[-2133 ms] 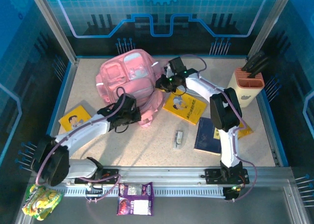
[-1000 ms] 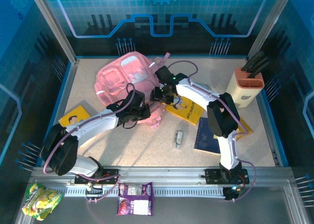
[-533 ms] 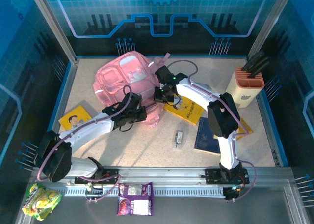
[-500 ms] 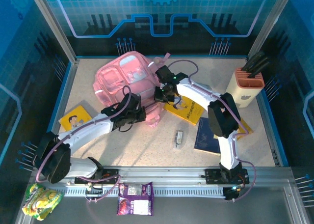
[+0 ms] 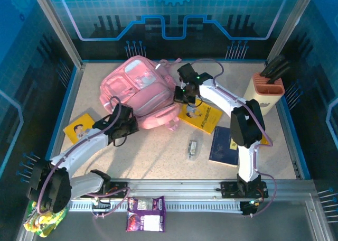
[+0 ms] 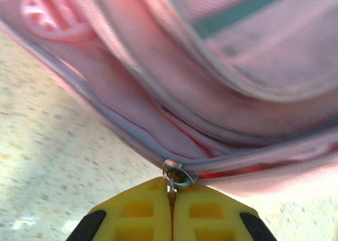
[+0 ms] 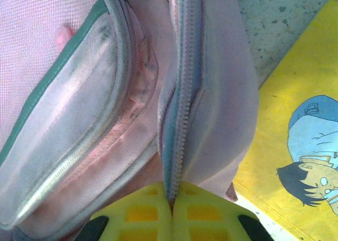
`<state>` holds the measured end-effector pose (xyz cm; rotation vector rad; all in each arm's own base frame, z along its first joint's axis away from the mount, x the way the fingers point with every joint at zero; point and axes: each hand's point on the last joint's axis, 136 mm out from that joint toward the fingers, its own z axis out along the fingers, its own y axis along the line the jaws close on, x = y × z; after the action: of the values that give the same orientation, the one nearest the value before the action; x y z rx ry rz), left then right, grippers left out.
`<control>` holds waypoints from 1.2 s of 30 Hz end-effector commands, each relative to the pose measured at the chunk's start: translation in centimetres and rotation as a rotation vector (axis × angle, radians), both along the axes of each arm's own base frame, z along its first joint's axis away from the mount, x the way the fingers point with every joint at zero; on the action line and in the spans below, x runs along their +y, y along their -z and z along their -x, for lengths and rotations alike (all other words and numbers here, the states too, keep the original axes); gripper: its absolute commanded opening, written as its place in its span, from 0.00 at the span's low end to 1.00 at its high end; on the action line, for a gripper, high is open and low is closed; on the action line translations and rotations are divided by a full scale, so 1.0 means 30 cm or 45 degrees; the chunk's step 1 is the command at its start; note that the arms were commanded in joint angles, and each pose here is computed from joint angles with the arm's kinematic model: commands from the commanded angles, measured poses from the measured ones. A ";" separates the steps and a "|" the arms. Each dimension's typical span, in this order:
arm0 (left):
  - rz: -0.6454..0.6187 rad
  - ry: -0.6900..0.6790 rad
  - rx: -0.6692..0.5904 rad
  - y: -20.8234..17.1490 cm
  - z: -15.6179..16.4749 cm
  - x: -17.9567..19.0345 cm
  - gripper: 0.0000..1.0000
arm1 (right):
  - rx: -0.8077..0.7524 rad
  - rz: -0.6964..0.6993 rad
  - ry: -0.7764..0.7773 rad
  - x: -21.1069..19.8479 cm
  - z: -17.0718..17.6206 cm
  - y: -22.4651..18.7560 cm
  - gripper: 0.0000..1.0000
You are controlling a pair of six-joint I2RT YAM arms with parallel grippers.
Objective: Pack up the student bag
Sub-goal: Unzip the student bag at the top-center of the table.
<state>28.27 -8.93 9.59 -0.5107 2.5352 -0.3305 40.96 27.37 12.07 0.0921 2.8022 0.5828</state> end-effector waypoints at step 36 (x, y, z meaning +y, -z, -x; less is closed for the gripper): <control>0.043 0.110 -0.036 0.003 -0.075 -0.086 0.00 | 0.141 -0.049 0.013 0.009 0.245 -0.015 0.88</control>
<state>30.31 -10.35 8.37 -0.4658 2.5239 -0.4160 36.44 26.64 13.18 0.1222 2.8347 0.6703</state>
